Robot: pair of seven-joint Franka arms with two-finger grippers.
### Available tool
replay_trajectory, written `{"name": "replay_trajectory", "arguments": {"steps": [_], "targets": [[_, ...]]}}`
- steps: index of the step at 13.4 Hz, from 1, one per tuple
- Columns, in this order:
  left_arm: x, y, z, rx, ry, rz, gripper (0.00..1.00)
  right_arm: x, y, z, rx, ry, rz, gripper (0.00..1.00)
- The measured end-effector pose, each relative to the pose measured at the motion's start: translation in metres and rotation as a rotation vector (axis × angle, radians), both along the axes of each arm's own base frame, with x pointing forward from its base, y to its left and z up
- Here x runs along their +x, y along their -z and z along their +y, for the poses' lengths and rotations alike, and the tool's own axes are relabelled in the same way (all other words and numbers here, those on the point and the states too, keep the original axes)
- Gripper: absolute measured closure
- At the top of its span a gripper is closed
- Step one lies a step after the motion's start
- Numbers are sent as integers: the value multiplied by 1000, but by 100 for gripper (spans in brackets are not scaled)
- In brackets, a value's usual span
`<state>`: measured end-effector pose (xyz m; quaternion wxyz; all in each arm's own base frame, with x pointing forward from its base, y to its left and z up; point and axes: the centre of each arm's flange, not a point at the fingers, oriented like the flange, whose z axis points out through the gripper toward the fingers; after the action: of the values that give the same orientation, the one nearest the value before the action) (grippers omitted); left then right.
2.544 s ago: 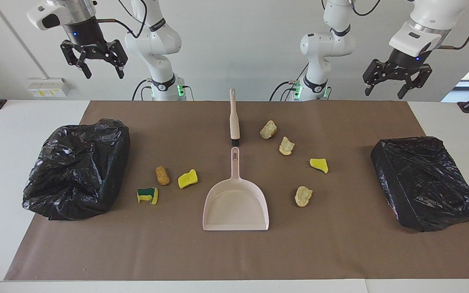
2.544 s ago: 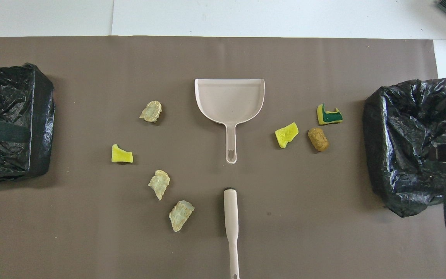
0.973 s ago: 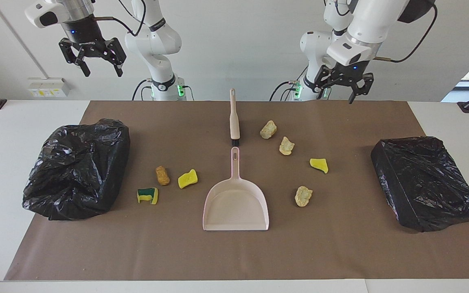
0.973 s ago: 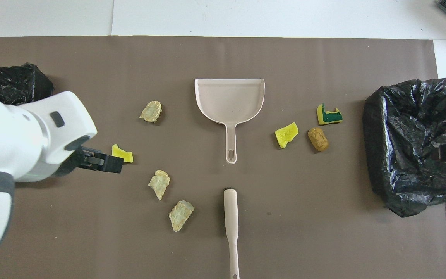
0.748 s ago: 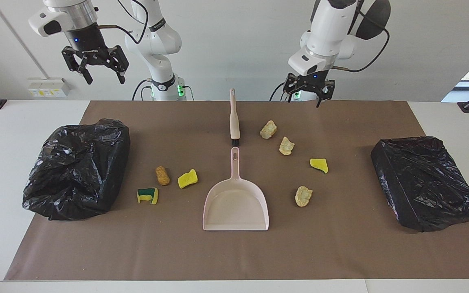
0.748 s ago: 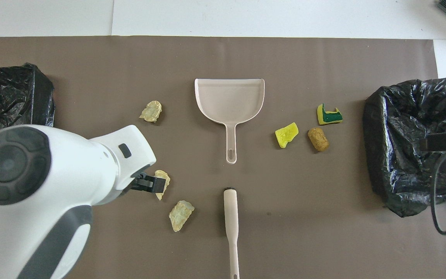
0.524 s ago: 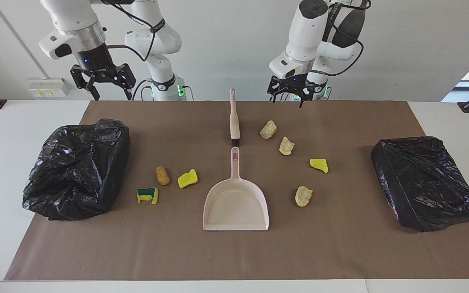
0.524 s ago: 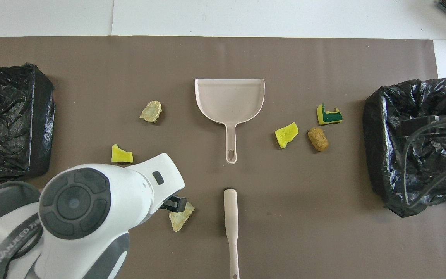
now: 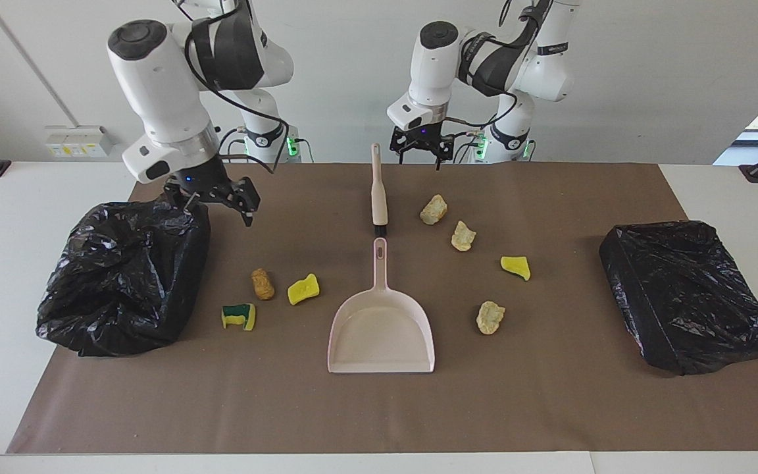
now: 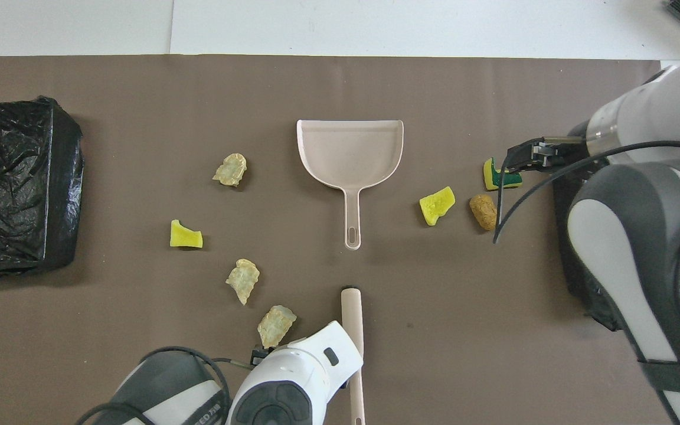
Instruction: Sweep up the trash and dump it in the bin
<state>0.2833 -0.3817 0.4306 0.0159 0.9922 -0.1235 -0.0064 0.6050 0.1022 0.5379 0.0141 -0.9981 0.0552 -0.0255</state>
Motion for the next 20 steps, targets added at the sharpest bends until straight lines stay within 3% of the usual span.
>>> {"name": "replay_trajectory", "arguments": {"steps": [6,15,16,18,19,20], "targets": [[-71,50,-59,-29,-55,-5,0,8,82,115,-17,97,44,0],[-83,92,-75,-7,-64,13,18,5,107,133,-30,102,70,0],[-83,92,-75,-7,-65,14,27,5,107,133,-30,102,70,0],[-82,92,-75,-7,-67,14,59,5,107,134,-30,101,69,0],[-81,92,-74,-5,-68,14,70,5,107,134,-29,103,69,0],[-80,92,-74,-4,-68,15,74,5,106,134,-28,113,66,0]]}}
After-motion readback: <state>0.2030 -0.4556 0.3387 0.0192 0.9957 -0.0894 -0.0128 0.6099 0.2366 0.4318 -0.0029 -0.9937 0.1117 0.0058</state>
